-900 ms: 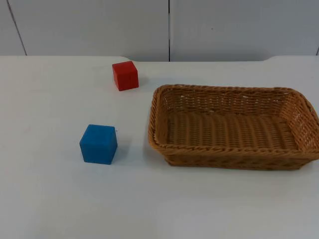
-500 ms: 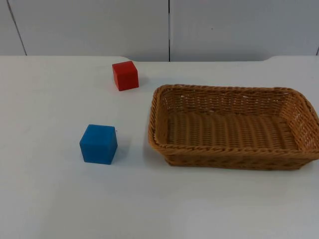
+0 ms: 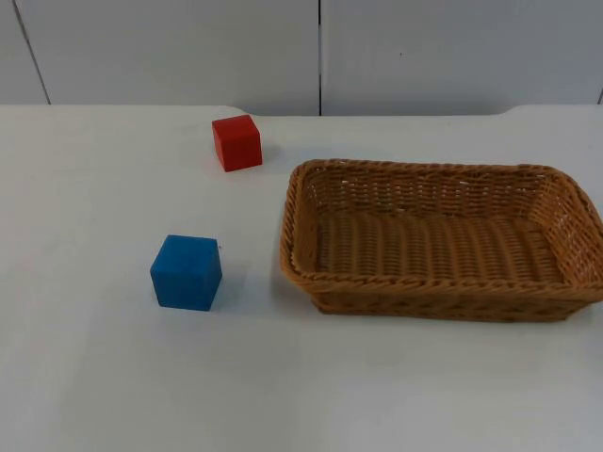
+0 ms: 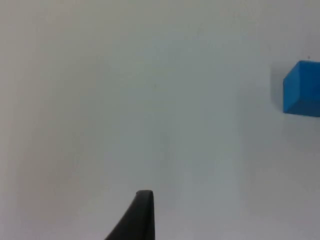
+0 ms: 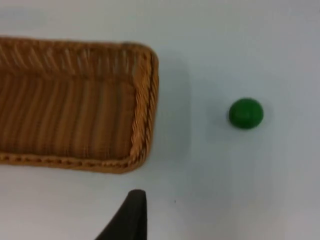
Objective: Place all geometric objects except the red cube into the basket.
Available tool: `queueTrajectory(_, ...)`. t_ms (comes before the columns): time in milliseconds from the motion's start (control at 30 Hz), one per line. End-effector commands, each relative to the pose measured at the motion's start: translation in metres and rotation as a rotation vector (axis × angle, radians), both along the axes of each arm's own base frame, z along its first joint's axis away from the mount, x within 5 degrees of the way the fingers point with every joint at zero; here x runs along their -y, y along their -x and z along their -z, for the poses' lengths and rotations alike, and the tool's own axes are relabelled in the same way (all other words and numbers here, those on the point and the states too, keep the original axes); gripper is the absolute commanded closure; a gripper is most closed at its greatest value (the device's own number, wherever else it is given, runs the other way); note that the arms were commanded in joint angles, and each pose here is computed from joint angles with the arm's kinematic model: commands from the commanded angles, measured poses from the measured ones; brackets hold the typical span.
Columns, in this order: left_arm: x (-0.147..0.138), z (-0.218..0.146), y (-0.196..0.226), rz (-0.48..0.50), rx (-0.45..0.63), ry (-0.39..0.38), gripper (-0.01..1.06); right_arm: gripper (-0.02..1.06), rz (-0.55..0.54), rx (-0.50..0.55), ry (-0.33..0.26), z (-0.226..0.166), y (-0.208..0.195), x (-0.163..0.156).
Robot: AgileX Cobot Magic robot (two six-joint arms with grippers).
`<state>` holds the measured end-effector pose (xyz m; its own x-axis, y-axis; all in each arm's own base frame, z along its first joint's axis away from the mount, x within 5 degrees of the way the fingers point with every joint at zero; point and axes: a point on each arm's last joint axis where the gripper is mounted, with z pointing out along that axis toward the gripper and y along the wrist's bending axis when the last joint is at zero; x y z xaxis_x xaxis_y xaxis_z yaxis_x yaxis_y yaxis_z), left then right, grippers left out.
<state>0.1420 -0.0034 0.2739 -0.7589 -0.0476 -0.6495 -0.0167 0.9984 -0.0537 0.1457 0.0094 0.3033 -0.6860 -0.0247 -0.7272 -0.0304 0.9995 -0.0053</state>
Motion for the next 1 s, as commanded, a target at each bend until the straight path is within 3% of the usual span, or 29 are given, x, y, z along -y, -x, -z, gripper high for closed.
queueTrajectory(0, 0.001, 0.004, -0.011, -0.007, -0.018, 0.020, 0.00, -0.01, 0.003, -0.024, 0.002, 0.004, -0.010, 0.000)
queueTrajectory(133, 0.002, 0.014, -0.022, -0.009, -0.068, 0.029, 0.00, -0.01, 0.005, -0.101, -0.012, 0.015, -0.020, -0.002)
queueTrajectory(500, 0.003, 0.012, -0.032, -0.007, -0.075, 0.039, 0.00, -0.01, -0.004, -0.103, -0.003, 0.016, -0.020, -0.002)
queueTrajectory(633, 0.010, 0.006, -0.051, 0.039, -0.087, 0.060, 0.00, -0.01, -0.005, -0.101, -0.003, 0.015, -0.020, -0.002)
queueTrajectory(967, 0.072, 0.036, -0.138, 0.227, -0.219, 0.043, 0.00, -0.01, -0.005, -0.101, -0.003, 0.015, -0.020, -0.002)
